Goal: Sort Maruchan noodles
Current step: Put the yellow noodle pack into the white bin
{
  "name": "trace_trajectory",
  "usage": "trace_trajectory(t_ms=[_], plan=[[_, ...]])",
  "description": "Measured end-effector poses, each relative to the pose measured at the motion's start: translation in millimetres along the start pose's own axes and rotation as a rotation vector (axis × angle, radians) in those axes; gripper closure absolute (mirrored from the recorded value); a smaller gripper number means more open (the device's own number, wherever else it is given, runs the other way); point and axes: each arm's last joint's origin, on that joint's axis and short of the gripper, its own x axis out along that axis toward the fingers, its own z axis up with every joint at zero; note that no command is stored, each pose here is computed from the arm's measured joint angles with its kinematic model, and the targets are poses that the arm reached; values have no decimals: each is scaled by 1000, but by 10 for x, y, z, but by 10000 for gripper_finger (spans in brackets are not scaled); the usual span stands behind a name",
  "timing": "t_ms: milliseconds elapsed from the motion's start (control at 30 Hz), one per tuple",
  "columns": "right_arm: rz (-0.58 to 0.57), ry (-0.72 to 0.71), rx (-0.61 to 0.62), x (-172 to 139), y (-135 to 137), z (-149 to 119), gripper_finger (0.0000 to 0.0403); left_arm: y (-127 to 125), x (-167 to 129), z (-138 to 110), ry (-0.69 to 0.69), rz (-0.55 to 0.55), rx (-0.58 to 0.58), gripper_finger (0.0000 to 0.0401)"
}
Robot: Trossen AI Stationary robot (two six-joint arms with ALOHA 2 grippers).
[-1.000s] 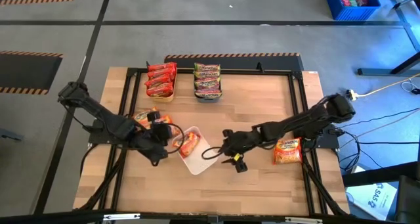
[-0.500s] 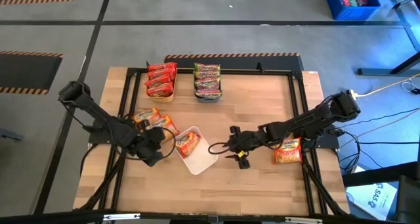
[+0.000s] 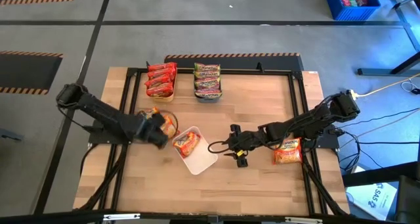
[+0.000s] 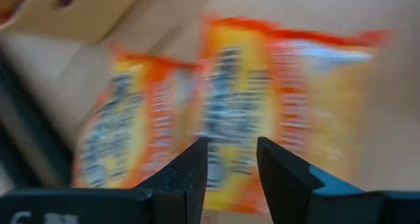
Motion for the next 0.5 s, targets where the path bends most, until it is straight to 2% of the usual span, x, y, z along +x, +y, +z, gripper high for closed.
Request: trace_trajectory(t_ms=[67, 167, 300, 500], plan=[[0, 0, 0, 0, 0, 0, 192, 99, 73, 108, 62, 35, -24, 277], [0, 1, 0, 0, 0, -1, 192, 216, 177, 265, 144, 22, -19, 277], [0, 2, -1, 1, 0, -2, 192, 363, 291, 432, 219, -31, -14, 277], [11, 5, -1, 8, 3, -25, 192, 527, 445, 532, 312, -152, -32, 277]])
